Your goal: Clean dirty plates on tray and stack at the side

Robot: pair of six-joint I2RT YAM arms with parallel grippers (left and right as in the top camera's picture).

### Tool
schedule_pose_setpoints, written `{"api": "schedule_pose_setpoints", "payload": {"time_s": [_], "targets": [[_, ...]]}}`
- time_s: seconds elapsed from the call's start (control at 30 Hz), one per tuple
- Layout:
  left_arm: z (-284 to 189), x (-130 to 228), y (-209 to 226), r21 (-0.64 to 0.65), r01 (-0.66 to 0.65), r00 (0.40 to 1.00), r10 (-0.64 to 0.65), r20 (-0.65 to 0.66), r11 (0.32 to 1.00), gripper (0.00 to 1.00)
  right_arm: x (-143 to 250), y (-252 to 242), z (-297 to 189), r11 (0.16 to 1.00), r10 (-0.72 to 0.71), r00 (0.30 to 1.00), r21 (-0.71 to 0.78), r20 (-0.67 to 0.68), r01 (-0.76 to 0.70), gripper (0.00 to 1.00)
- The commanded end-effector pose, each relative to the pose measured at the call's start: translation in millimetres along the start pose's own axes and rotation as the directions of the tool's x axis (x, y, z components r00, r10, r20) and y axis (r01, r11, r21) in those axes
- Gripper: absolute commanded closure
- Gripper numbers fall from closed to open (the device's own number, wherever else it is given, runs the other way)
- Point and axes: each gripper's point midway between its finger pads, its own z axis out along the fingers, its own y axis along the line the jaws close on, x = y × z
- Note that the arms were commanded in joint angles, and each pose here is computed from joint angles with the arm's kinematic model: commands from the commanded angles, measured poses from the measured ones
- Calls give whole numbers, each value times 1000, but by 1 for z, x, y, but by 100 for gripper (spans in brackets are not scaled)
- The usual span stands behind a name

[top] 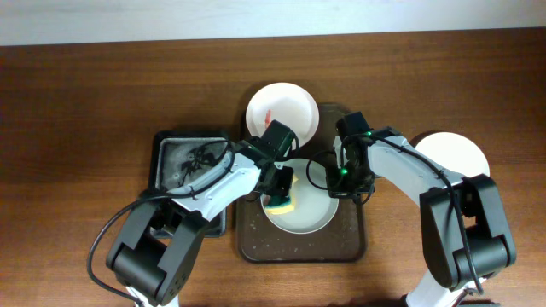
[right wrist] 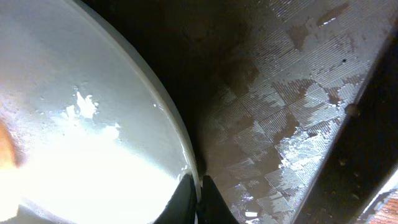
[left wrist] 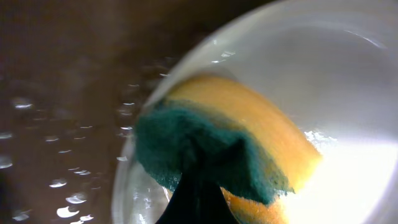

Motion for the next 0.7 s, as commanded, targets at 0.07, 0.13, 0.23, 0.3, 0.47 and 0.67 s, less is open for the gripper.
{"api": "schedule_pose_setpoints", "payload": {"time_s": [0.07,0.13,0.23,0.3,0.47,0.67], "targets": [[-34,-23,69,-386,34,998,-11,63,922,100,8,-11,8,999,-4,1000,51,-29,5,96],[-74,-39,38,-219,53,990,-22,141,974,100,9,-11,8,999,-3,999,52,-33,4,96],[-141,-29,54,-198,65,979,-23,204,978,100,11,-12,8,999,-1,999,54,-40,3,96],[-162,-13,98,-242,149,977,-105,185,959,100,10,-12,2,998,-5,1000,60,-23,6,96],[-95,30,168,-11,251,965,-249,85,968,100,2,8,-86,981,-140,957,167,254,99,96],[-120,5,159,164,256,940,-284,188,953,44,15,12,-146,893,-301,864,436,404,108,96]]}}
